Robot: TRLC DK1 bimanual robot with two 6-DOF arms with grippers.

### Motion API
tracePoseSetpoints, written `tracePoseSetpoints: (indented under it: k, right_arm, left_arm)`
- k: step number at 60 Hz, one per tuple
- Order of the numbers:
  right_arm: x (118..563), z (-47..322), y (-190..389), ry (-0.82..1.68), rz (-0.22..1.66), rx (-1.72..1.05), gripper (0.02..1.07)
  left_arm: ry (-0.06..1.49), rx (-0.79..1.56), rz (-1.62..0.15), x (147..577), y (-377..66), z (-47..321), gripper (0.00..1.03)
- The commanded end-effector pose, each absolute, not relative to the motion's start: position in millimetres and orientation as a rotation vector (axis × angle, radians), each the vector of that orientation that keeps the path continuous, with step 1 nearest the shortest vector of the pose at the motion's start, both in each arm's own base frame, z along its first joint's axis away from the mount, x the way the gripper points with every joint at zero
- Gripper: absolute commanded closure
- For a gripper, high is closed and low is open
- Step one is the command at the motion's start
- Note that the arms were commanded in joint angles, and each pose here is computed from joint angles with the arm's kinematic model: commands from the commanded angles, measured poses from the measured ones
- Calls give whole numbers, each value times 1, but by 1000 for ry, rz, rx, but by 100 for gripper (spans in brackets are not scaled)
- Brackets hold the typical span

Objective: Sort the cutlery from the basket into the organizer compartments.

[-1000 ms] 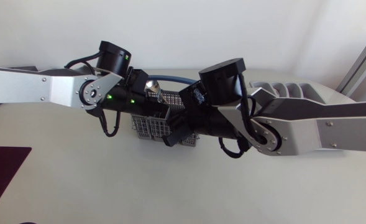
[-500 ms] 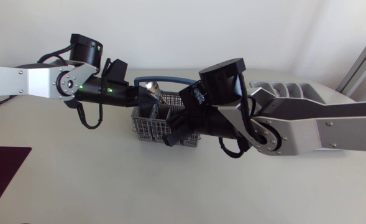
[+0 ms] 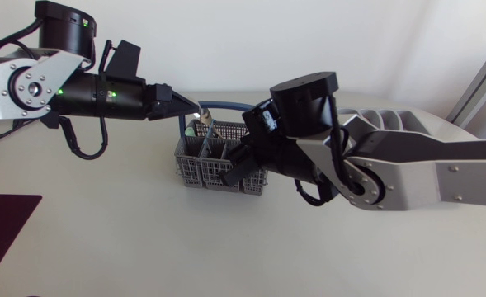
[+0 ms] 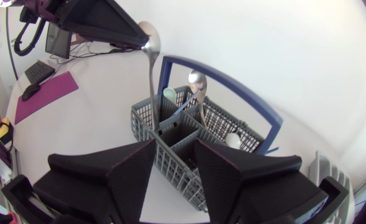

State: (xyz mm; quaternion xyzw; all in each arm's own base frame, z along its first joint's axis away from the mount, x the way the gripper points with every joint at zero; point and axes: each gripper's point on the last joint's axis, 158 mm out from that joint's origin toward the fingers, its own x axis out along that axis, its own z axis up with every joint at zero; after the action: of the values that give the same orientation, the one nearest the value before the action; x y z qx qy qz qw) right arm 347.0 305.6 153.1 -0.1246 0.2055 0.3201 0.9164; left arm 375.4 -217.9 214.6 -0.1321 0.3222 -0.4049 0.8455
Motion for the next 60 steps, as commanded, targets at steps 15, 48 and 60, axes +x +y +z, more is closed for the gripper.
tracePoseSetpoints:
  k: [15, 48, 60]
  right_arm:
    - [334, 166, 306, 283, 589, -375, 59]
    - [358, 185, 287, 289, 497, -356, 59]
    - [371, 184, 279, 294, 416, -372, 62]
  left_arm:
    - [648, -281, -908, 355, -227, 245, 100]
    - [694, -261, -1086, 317, -263, 253, 100]
    - [715, -256, -1112, 312, -274, 247, 100]
